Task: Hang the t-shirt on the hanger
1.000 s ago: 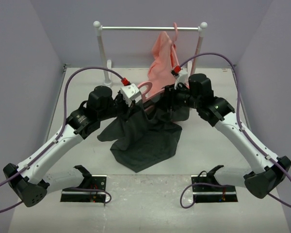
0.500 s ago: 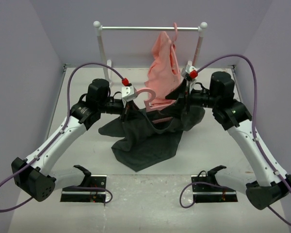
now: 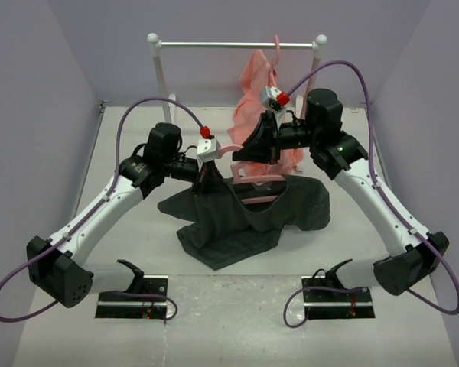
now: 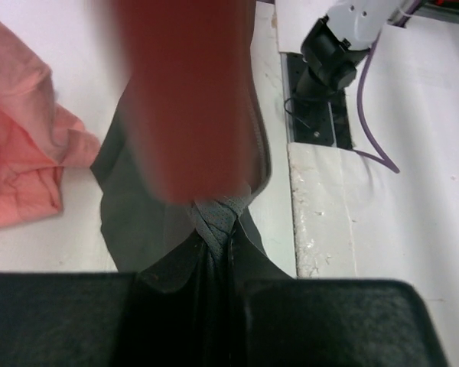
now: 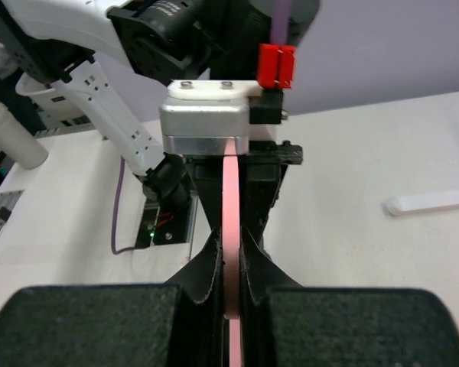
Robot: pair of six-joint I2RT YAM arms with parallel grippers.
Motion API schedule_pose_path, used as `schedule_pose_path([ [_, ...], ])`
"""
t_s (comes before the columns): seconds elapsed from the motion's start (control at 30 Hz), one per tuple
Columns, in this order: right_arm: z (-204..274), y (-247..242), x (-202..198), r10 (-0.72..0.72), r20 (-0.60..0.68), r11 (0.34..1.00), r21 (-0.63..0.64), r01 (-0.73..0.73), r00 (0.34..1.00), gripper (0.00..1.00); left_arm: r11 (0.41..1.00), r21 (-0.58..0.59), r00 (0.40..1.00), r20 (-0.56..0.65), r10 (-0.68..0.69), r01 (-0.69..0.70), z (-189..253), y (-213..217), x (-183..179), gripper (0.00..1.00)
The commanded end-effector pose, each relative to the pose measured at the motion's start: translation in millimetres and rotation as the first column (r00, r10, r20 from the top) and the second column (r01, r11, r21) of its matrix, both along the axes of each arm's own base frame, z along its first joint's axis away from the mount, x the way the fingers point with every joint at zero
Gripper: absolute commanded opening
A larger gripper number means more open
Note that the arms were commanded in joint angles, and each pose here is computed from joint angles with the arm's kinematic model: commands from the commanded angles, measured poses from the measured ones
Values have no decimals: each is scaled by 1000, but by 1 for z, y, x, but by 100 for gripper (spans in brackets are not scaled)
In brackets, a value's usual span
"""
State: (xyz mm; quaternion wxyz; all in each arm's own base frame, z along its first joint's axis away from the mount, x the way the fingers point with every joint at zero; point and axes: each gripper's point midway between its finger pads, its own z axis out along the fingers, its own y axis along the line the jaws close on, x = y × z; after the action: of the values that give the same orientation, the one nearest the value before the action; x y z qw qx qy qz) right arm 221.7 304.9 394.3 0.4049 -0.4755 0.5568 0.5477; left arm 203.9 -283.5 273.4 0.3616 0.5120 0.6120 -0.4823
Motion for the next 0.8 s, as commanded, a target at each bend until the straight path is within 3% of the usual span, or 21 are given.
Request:
schedule_pose_path([
  [0.0,31,-6,-9,-46,43,996,76,43,998,0,987,-59,978,141,154,-147,53,7,24,26],
  [0.03,31,-10,-5,-89,44,993,79,85,995,0,980,-81,967,167,195,-183,66,11,26,47],
  [0.07,31,-15,-3,-125,40,989,81,121,991,0,965,-107,948,190,255,-238,77,16,31,79],
  [0.1,32,-20,-1,-161,36,984,85,157,986,0,948,-135,927,211,311,-288,88,21,34,100],
  [0.17,33,-35,4,-240,23,967,93,237,970,0,896,-192,865,243,439,-401,108,36,41,100],
  [0.27,41,-62,1,-347,9,931,121,344,938,0,752,-291,709,256,657,-592,133,76,44,100],
  [0.4,49,-91,-4,-445,-19,885,142,443,895,0,399,-319,378,128,917,-860,103,150,52,100],
  [0.47,57,-95,-8,-461,-12,877,147,458,887,0,399,-364,397,84,914,-842,92,152,37,100],
  [0.6,67,-98,-13,-462,-10,876,151,458,887,0,457,-366,478,36,877,-811,62,136,31,97],
  [0.77,79,-93,-33,-370,2,918,158,365,929,0,475,-396,508,26,861,-786,44,127,35,96],
])
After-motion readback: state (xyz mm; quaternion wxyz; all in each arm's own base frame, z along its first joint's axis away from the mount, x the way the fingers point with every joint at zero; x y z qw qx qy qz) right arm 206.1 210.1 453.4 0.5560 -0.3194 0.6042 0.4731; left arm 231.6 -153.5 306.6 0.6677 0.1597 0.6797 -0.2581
